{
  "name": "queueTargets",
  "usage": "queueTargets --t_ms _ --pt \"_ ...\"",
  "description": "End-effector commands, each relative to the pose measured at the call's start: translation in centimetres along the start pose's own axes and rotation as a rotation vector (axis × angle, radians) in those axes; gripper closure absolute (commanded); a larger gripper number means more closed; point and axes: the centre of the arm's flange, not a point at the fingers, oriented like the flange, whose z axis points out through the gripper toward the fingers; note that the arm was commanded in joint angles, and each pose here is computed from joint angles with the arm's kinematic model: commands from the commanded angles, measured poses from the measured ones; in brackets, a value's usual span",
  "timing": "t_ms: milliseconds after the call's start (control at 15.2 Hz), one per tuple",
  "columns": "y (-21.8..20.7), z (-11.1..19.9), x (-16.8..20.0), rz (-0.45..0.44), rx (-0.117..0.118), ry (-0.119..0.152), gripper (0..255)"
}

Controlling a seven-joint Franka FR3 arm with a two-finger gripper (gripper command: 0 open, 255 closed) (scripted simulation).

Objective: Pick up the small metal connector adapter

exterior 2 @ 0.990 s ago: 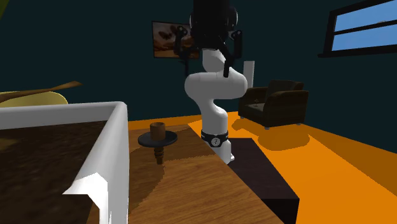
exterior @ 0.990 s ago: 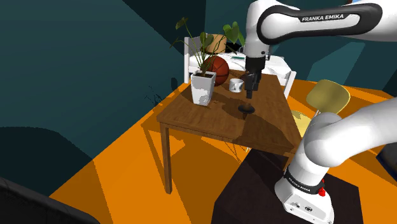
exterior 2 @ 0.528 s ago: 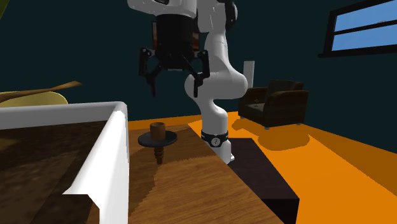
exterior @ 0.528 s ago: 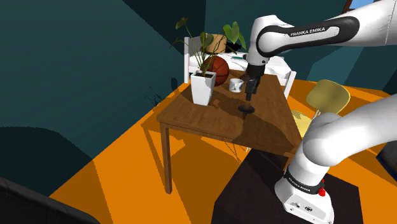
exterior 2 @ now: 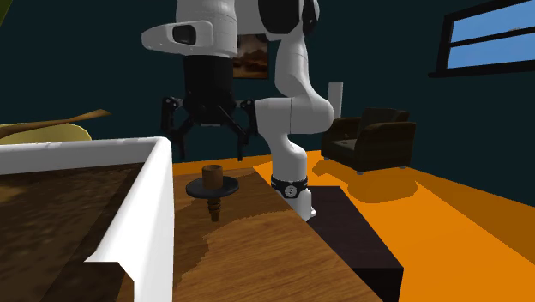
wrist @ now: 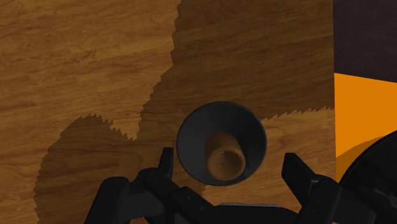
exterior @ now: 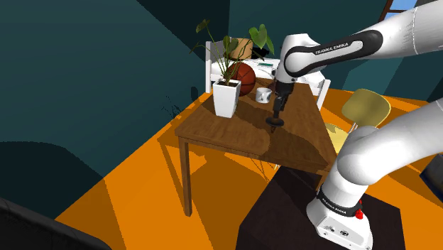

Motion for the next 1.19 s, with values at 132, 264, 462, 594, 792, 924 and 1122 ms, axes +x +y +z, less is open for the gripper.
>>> queueTargets --t_ms 132,264,462,594,792,924,1122 --pt "0.0 1.8 0.0 0.0 0.0 0.001 0" --pt "0.0 1.7 0.0 0.0 0.0 0.001 255" --pt "0.0 1.7 0.0 0.0 0.0 0.001 255" --pt "0.0 1.7 0.0 0.0 0.0 0.001 255" --pt "0.0 1.7 0.0 0.0 0.0 0.001 255" --pt "0.0 1.2 0.0 0.0 0.0 0.001 255" --pt "0.0 -0.3 0.0 0.0 0.0 0.001 255"
